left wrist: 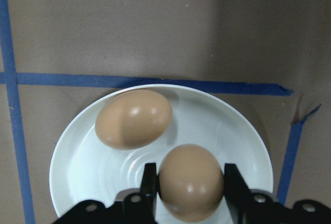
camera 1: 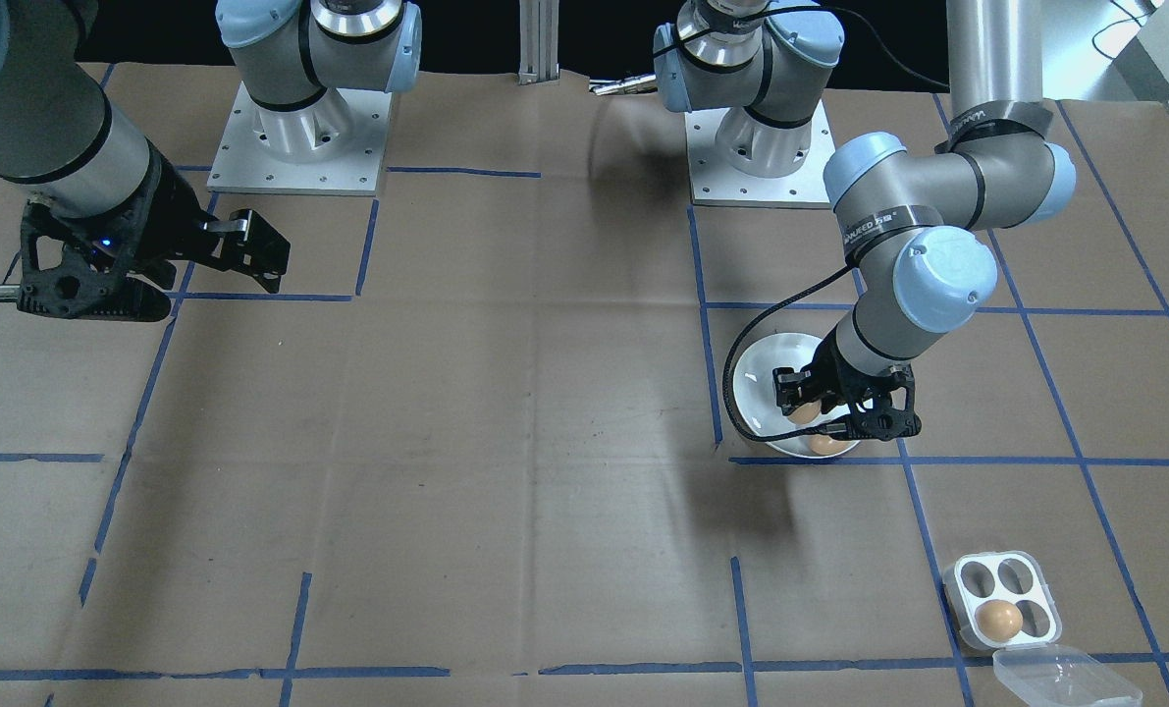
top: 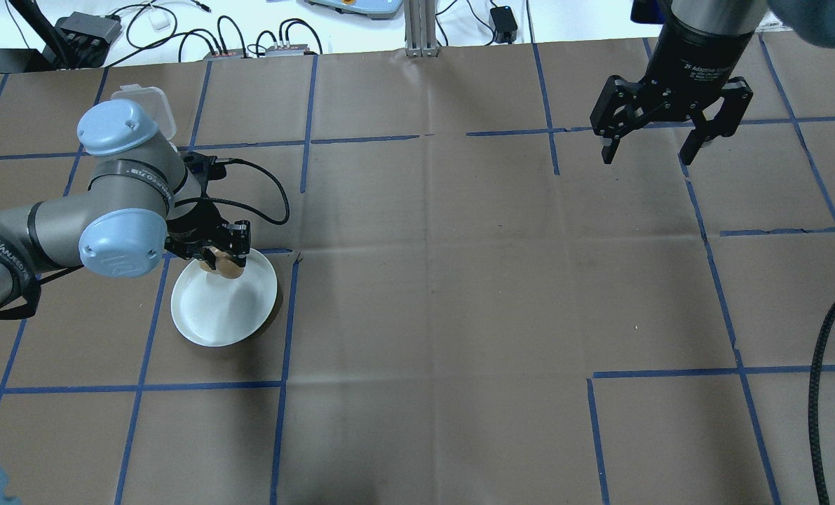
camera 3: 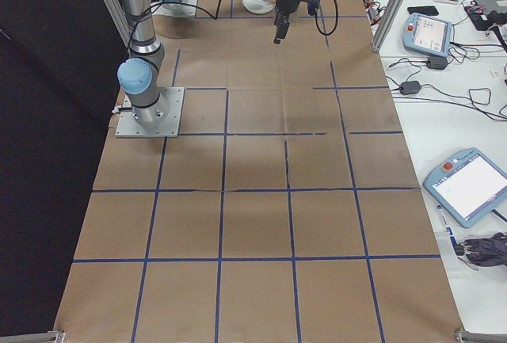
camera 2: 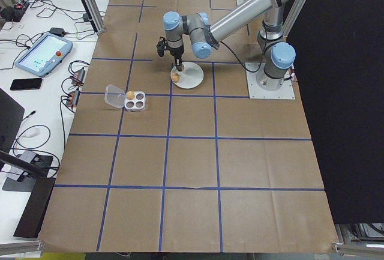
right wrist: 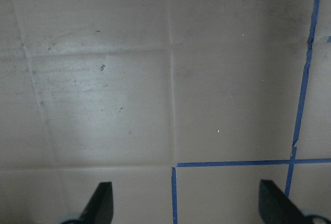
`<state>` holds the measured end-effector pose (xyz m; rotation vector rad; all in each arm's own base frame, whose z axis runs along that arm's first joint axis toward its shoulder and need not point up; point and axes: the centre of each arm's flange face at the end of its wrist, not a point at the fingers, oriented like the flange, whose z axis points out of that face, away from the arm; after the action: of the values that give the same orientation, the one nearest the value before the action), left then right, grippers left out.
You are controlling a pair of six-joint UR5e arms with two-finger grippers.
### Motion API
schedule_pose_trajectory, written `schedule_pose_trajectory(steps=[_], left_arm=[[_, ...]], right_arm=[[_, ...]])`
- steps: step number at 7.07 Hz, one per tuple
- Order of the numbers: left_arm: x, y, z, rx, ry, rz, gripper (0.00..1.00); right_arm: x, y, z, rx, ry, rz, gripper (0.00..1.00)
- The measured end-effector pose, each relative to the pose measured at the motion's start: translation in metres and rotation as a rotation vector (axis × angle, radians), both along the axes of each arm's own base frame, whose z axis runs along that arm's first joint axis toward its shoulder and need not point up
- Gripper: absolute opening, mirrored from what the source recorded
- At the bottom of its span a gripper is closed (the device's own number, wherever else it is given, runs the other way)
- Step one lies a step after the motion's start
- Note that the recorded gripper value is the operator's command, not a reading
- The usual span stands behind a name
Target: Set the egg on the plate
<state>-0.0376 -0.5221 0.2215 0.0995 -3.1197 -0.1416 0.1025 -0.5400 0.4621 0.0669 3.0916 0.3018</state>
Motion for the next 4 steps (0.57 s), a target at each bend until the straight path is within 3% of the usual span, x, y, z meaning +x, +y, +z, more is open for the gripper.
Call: schedule_pose_trajectory(steps=[1,4], left_arm=[[-0.001,0.000,-0.001,0.000,0.005,0.002,0.99],[-0.001,-0.001,0.010,-0.022,0.003,0.002,1.00]], right_arm=[[0.000,0.000,0.000,0.000,0.000,0.000,1.00],[0.000,0.000,0.000,0.000,0.000,0.000,1.00]])
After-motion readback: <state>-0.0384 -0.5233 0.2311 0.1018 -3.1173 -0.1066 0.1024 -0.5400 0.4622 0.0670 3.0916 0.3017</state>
